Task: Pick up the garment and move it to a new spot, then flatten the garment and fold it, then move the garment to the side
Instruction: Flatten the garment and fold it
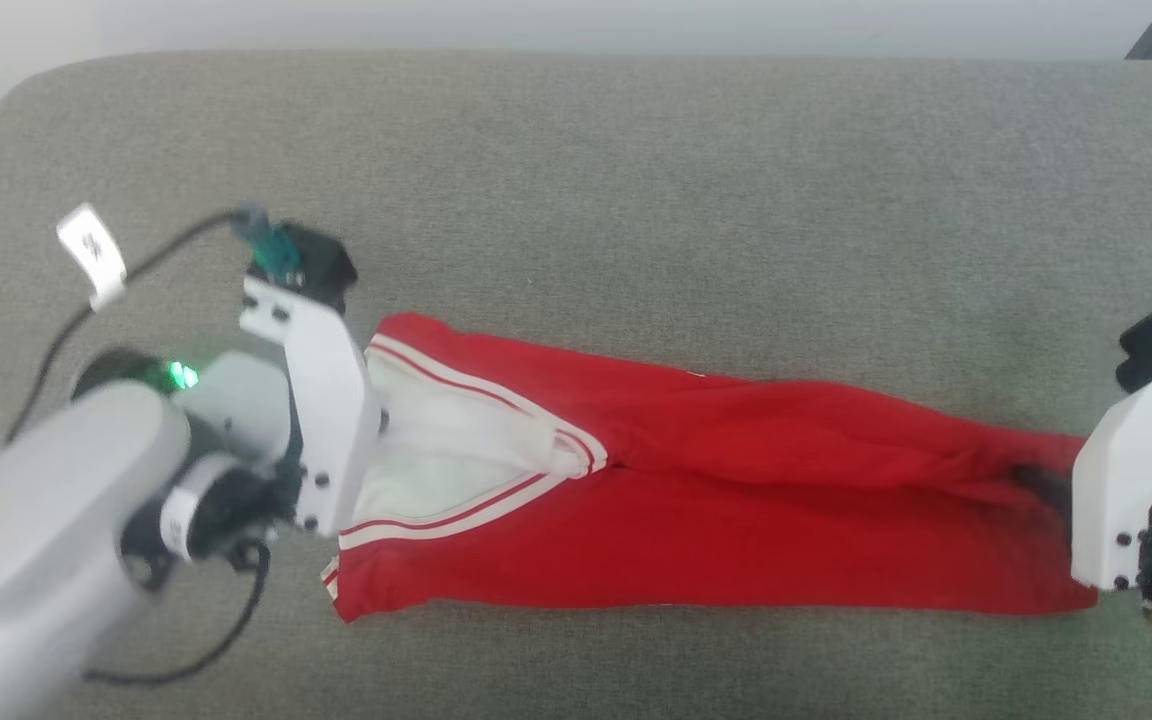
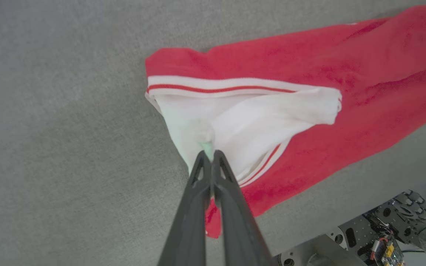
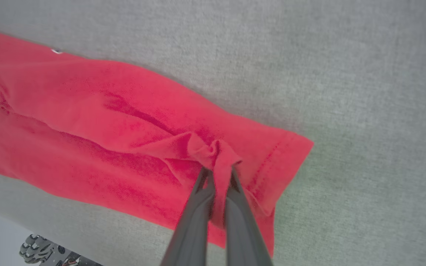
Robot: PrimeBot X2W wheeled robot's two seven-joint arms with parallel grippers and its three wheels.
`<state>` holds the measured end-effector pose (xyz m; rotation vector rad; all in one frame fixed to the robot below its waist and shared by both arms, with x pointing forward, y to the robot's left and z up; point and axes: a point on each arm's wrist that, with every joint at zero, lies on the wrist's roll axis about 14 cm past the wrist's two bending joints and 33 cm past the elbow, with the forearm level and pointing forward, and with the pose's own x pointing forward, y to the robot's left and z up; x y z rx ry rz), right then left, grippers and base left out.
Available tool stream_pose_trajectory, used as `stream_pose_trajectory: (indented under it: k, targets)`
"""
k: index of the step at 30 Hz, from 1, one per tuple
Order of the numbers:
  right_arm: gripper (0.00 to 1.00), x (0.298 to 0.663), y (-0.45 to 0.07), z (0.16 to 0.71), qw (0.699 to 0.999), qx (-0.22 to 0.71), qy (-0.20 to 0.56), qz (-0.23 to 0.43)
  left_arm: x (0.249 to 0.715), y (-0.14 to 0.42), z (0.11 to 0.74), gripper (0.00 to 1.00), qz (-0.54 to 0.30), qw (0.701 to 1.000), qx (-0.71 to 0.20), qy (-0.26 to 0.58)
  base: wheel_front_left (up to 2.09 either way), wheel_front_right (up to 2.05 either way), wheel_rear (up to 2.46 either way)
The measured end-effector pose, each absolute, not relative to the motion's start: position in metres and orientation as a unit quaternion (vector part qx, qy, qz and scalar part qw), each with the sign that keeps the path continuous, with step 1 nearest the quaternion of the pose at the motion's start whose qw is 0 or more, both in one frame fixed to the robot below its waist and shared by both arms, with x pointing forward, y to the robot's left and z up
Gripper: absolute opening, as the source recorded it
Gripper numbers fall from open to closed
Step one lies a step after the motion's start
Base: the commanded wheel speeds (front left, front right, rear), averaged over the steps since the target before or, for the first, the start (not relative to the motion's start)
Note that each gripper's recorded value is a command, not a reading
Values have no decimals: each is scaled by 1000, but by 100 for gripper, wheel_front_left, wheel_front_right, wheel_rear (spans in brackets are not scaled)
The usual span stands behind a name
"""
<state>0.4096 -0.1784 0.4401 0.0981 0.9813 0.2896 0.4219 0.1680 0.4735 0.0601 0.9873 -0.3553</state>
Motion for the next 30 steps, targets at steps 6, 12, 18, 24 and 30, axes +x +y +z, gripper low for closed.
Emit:
stream_pose_trajectory:
  k: [6,12,18,24,30]
  targets:
    - [0,402,-183,420,862,67,488,122,406,164,442,11,-170,853,3,493,0,0,0]
    - [100,410,-178,422,872,64,470,123,412,166,444,100,-168,865,-13,472,0,0,0]
    - [100,415,-177,436,885,72,443,126,424,172,472,100,-165,903,-26,396,0,0,0]
    - [100,419,-189,448,899,81,417,108,427,180,499,100,-165,941,-28,294,0,0,0]
    - [100,421,-208,450,902,85,416,80,422,198,509,100,-135,966,-50,214,0,0,0]
